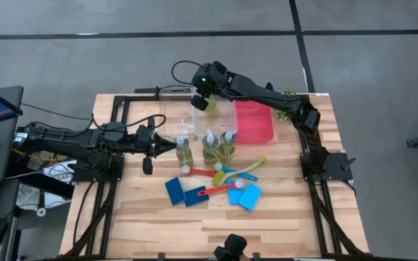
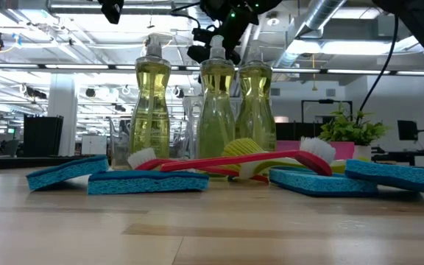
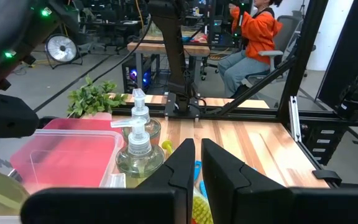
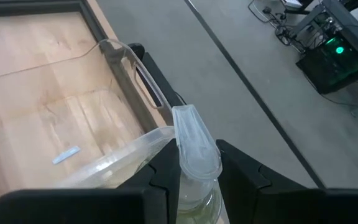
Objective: Pick & Place Kitchen Sink Supplies
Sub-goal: Put the yellow soap dispenser into the right transparent bin
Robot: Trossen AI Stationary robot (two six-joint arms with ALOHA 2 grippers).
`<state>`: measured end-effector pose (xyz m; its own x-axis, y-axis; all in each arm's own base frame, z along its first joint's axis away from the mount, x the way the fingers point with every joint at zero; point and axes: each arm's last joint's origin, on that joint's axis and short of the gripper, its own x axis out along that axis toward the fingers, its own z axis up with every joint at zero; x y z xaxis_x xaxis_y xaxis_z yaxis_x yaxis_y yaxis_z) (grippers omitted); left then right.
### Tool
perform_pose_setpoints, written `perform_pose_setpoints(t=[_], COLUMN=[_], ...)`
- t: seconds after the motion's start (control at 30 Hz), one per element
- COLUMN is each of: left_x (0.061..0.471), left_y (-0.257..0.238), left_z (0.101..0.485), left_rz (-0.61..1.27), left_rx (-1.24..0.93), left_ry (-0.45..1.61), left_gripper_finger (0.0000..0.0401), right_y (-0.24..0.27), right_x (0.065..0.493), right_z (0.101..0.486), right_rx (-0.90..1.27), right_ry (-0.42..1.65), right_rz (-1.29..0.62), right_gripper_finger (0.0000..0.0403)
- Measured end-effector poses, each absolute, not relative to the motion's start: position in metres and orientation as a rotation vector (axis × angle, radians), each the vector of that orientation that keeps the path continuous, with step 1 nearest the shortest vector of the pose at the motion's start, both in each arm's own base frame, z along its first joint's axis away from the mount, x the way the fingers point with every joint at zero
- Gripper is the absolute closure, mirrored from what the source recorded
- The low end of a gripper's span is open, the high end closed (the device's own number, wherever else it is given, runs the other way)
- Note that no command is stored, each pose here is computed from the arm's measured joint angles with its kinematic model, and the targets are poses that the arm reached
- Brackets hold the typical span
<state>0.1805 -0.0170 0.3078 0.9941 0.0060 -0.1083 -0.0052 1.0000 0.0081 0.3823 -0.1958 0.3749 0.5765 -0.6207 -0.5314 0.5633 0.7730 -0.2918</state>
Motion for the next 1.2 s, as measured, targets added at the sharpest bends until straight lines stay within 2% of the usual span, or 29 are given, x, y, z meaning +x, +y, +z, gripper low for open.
perform_pose_setpoints(t=[0.3,0.83,1.07,1.2], left_x=[0.181,0.181,0.181,0.181], left_y=[-0.017,-0.017,-0.017,-0.017], left_z=[0.308,0.308,0.308,0.308], left_rz=[0.006,0.006,0.006,0.006], left_rx=[0.008,0.008,0.007,0.007], left_ry=[0.109,0.109,0.109,0.109], left_gripper_finger=[0.0371,0.0371,0.0371,0.0371], right_y=[-0.195,-0.194,-0.192,-0.187], right_x=[0.382,0.381,0.378,0.370], right_z=[0.374,0.374,0.377,0.392], right_rx=[-0.093,-0.112,-0.126,-0.132], right_ry=[0.674,0.690,0.701,0.679], right_rz=[-0.691,-0.686,-0.678,-0.684], right_gripper_finger=[0.0315,0.0235,0.0228,0.0232])
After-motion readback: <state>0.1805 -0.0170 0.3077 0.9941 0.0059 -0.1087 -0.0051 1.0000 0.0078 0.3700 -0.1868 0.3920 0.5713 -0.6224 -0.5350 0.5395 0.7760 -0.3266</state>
